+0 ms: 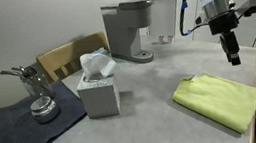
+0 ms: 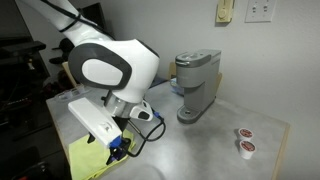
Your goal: Unfold the towel
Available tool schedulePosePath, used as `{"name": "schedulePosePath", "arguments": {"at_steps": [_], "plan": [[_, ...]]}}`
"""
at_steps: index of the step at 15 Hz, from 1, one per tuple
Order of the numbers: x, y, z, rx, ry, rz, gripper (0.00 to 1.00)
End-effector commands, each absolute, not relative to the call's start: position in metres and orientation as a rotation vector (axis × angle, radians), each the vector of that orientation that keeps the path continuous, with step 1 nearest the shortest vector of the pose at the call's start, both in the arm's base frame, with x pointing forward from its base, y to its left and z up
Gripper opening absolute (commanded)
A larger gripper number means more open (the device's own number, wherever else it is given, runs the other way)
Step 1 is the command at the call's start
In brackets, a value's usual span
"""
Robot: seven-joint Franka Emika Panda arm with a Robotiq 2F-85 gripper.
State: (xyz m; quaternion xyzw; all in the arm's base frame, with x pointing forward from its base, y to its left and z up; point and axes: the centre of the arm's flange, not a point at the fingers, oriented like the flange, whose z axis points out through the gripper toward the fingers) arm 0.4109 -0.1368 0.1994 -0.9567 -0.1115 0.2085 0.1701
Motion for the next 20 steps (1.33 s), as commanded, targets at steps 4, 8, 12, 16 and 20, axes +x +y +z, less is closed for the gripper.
{"name": "schedulePosePath", "arguments": {"at_steps": [4, 8, 12, 16, 20], "plan": [[0.401, -0.144, 0.186, -2.635, -0.328, 0.591, 1.00], [0.398, -0.146, 0.179, -2.617, -0.324, 0.601, 1.00], [0.400, -0.142, 0.172, -2.660, -0.108, 0.542, 1.00], [0.400, -0.138, 0.170, -2.719, 0.117, 0.477, 1.00], [0.397, -0.137, 0.166, -2.764, 0.232, 0.470, 1.00]]}}
